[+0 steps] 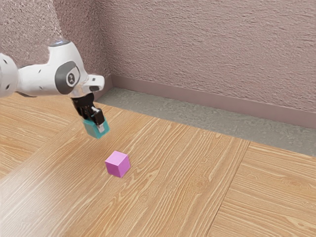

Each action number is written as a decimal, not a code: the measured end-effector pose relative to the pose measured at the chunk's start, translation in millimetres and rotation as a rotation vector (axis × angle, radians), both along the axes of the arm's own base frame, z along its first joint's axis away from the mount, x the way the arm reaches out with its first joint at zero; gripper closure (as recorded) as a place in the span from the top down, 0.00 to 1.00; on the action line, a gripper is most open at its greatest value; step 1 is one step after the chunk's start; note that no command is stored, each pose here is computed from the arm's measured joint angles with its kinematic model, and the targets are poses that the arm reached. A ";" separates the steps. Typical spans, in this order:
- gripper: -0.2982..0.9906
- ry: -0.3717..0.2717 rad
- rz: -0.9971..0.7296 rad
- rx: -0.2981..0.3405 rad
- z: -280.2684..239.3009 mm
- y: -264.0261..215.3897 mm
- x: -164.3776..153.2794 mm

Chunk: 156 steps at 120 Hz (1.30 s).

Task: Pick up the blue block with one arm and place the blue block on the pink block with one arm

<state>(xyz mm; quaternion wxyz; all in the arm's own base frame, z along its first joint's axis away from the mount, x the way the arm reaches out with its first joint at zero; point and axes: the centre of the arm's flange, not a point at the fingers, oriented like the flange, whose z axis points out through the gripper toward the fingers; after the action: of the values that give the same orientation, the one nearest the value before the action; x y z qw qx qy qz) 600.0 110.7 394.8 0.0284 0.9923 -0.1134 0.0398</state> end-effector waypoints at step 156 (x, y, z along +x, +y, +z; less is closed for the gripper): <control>0.67 0.147 0.301 0.060 -57.3 -116.3 -15.7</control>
<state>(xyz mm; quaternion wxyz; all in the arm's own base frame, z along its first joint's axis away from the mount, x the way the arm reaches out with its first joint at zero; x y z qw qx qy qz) 584.3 -5.6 337.4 0.0008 0.9988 0.0378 -0.0327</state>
